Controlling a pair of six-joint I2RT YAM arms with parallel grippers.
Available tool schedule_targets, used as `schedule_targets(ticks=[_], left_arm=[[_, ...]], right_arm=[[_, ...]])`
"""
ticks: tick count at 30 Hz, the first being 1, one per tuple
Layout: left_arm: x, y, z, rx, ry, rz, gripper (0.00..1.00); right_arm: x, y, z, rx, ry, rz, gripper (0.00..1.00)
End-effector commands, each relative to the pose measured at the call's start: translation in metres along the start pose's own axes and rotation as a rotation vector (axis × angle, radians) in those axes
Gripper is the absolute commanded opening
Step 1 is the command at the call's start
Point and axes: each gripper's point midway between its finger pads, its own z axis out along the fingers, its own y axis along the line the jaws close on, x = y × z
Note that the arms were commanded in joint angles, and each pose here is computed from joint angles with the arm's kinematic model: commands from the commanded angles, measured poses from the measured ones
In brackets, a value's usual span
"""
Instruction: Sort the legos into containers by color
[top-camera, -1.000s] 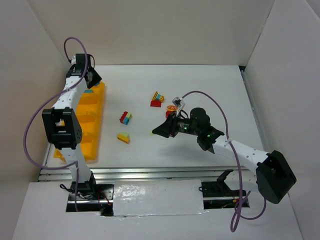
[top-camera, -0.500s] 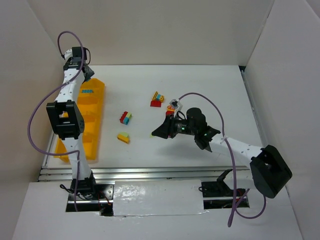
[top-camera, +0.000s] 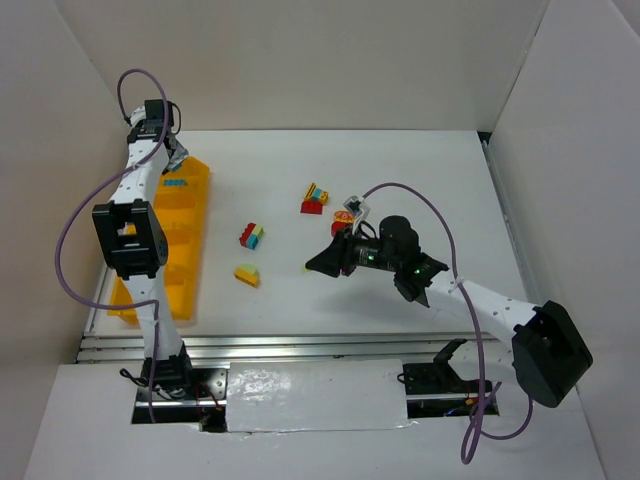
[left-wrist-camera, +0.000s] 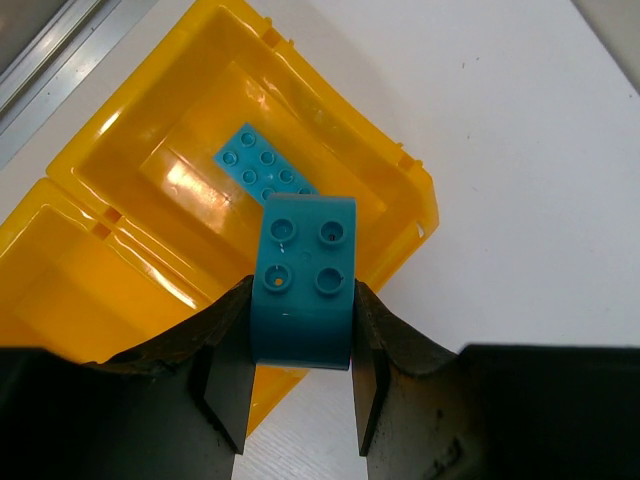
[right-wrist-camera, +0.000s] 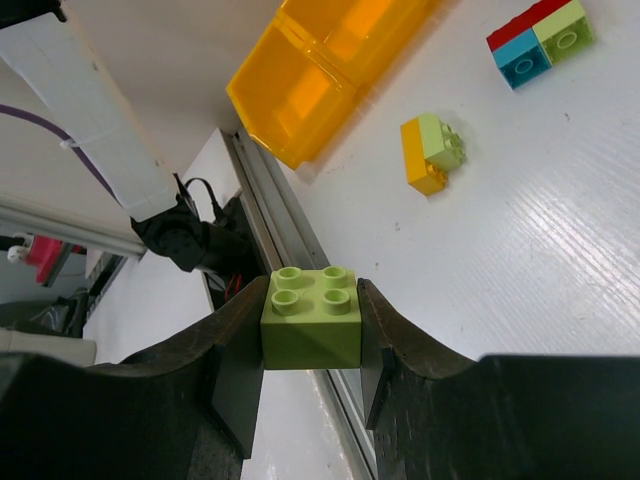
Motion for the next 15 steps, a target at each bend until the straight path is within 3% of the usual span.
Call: schedule_targets(ticks=[1,15], left_arm=[[-0.0121,-0.0011,-0.0102,0.021,-0.028,0.018,0.0],[-0.0125,0.0023,-0.0133,0.011,-0.029,0.026,0.0]], right_arm=[[-0.0116,0.007,-0.0042,-0.016,-0.042,-0.046,0.0],[-0.0112,0.0085,-0.0041,-0.024,-0.038,-0.045,0.0]])
